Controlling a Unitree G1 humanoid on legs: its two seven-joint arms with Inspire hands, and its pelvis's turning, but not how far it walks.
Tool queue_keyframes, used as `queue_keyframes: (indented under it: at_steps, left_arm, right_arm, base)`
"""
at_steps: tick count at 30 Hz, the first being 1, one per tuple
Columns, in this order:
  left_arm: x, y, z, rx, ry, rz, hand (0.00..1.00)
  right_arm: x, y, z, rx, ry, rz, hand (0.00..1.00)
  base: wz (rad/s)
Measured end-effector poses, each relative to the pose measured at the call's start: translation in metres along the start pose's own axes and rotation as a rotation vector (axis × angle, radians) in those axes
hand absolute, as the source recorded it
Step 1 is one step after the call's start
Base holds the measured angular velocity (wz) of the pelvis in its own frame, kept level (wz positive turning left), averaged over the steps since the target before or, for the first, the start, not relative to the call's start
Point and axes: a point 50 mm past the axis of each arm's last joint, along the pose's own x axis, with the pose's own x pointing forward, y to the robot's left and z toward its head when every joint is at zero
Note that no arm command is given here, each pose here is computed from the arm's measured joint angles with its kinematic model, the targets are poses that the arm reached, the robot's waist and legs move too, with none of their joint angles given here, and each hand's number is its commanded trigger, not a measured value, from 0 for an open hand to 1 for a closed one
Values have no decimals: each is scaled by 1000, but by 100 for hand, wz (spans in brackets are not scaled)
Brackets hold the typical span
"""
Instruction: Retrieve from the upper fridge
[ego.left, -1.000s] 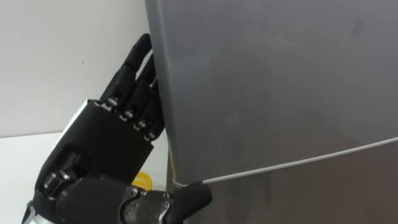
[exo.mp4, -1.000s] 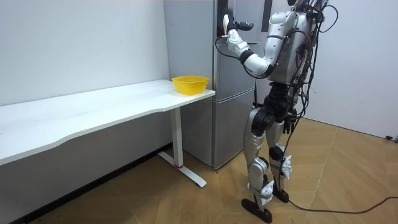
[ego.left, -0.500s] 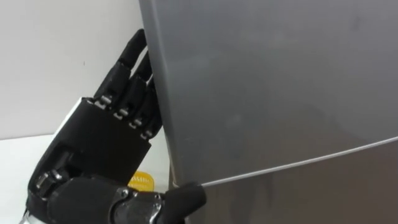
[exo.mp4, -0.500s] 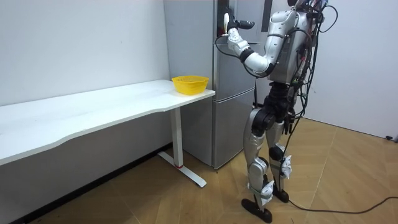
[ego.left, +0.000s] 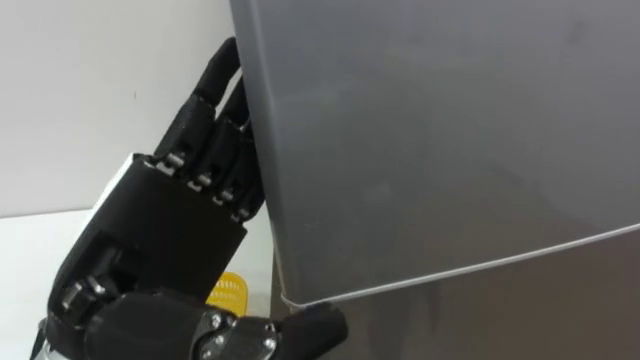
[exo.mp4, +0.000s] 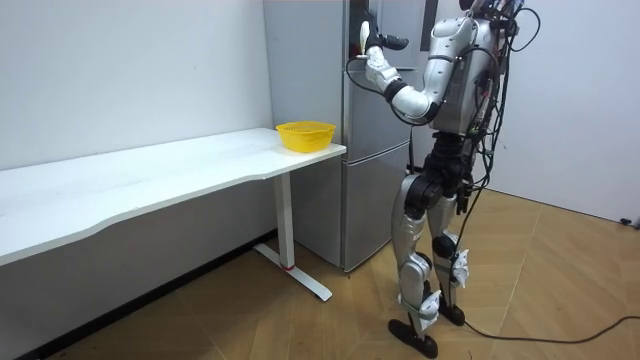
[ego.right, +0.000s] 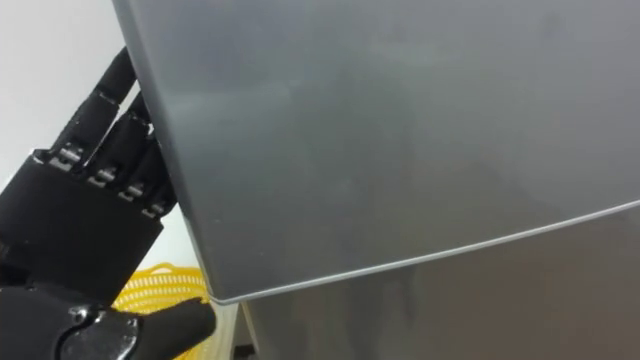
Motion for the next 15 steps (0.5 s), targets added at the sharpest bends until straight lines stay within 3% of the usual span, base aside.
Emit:
queue_keyframes:
  at_steps: [15]
  left_arm:
    - [2,-4,-3,-2,11,-26,0]
  right_arm:
    - [0,-16,8,-1,-5,-17,0]
  base:
    - [9]
